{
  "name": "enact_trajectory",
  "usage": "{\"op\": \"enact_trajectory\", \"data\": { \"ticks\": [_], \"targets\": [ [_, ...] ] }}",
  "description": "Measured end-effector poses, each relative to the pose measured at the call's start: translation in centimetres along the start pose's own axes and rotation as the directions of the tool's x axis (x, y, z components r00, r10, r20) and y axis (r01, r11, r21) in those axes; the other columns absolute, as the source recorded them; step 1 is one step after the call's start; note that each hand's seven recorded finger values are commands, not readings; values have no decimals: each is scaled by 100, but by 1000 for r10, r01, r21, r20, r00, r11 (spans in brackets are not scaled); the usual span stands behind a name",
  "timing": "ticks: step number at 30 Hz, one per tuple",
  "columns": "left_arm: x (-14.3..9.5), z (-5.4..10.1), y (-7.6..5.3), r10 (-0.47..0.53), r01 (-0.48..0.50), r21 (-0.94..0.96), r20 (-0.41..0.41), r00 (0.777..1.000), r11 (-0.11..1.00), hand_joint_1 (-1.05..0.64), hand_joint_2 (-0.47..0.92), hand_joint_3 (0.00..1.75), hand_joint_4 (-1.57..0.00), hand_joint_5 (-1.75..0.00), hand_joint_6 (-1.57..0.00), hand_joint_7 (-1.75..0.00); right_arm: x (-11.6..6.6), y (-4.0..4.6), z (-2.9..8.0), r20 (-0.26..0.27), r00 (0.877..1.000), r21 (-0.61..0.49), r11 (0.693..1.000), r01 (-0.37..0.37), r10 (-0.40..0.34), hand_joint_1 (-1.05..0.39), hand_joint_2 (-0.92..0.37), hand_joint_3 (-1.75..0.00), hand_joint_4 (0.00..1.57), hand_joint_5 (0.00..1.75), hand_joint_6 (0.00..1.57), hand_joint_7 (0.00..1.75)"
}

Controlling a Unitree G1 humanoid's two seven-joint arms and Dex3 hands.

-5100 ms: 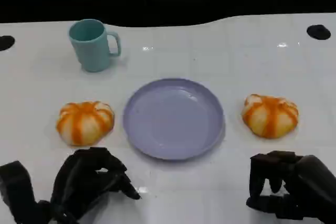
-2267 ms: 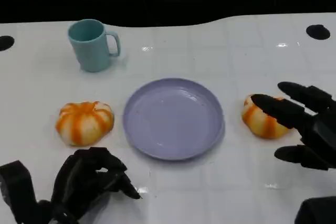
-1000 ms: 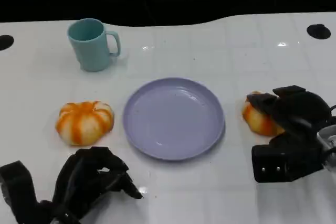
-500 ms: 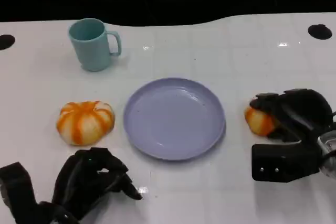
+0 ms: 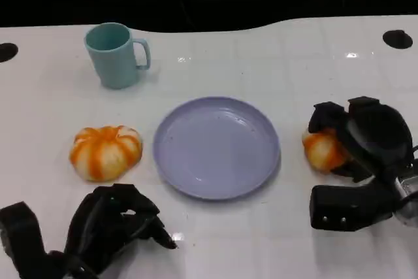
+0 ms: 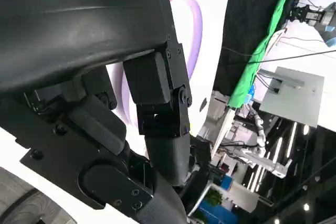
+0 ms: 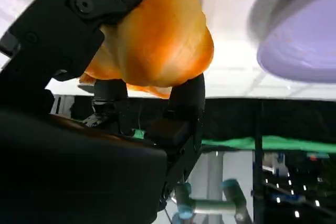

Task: Grasp the bread from the table and place it into the plate.

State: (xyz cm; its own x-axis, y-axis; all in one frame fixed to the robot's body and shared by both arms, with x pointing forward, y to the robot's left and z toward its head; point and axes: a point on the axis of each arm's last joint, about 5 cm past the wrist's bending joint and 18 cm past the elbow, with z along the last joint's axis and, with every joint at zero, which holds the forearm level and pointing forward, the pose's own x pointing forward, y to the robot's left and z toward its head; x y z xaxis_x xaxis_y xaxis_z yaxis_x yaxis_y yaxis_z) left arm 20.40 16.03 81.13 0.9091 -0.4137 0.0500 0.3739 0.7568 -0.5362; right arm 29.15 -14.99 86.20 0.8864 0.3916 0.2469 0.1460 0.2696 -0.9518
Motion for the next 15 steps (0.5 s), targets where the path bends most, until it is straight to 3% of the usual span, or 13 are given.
{"op": "enact_trajectory", "data": {
  "ticks": [2, 4, 8, 15],
  "targets": [
    [1, 0, -1, 0, 0, 0, -1, 1000, 1000, -105, 64, 0, -157, -62, -157, -38, 27, -16, 22, 7, 999, 27, 999, 33, -33, -11, -42, -104, 97, 175, 77, 167],
    [1, 0, -1, 0, 0, 0, -2, 1000, 1000, -105, 64, 0, -157, -62, -157, -38, 56, -36, 45, 13, 998, 55, 996, 67, -67, -12, -37, -117, 98, 175, 81, 161],
    [1, -2, 0, 3, -3, -3, -5, 1000, 1000, -105, 64, 0, -157, -62, -157, -38, 130, -83, 112, 50, 991, 112, 987, 115, -121, -12, -24, -139, 101, 175, 80, 168],
    [1, -3, 0, 3, -3, -9, -10, 1000, 1000, -105, 63, 0, -157, -61, -157, -38, 300, -171, 341, 167, 961, 215, 960, 182, -220, -13, -23, -141, 100, 175, 76, 175]
  ]
}}
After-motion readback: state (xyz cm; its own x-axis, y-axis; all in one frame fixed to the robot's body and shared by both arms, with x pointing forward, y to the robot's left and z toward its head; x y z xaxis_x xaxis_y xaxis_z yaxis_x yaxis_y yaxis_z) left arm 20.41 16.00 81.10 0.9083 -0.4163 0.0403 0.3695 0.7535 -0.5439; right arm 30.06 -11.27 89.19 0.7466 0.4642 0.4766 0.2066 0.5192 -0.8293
